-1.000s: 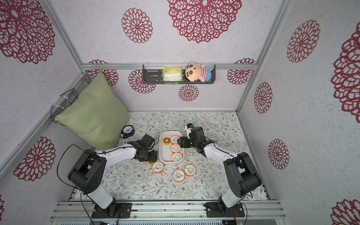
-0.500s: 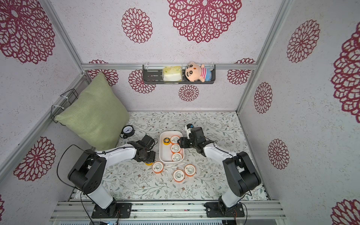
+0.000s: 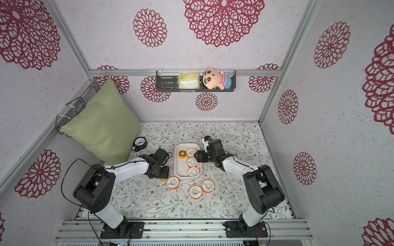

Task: Put the sealing tape into the storage box
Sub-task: Pick up the sealing tape at the center of the board.

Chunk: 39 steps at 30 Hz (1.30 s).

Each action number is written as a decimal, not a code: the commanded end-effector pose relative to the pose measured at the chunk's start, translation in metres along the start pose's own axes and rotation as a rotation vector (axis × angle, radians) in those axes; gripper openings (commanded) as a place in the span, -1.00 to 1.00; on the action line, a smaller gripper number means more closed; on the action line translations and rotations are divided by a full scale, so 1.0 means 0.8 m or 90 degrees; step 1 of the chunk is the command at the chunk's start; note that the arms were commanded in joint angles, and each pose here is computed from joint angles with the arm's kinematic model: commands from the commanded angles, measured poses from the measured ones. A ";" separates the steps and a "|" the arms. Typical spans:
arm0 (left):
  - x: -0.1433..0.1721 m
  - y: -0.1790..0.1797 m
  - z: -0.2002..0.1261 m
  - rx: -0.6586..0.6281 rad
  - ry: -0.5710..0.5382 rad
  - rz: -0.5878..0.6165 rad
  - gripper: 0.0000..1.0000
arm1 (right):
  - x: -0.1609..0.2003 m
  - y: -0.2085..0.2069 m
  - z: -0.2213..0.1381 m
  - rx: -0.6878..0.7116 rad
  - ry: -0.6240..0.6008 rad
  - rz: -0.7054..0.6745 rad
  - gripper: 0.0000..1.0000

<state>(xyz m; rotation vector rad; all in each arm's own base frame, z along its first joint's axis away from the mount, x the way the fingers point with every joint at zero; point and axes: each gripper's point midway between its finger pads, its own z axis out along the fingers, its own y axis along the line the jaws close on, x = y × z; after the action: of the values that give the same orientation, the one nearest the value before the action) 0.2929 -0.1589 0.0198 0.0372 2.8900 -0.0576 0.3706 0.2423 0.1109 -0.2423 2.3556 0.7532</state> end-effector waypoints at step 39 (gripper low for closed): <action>-0.108 -0.096 -0.120 0.134 -0.133 0.053 0.08 | 0.010 -0.023 0.018 0.055 0.045 0.023 -0.50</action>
<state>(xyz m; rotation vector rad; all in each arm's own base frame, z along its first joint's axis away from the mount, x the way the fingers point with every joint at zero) 0.3511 -0.2176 0.1431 0.1023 2.6333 -0.3063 0.3719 0.2352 0.0817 -0.1892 2.4785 0.6765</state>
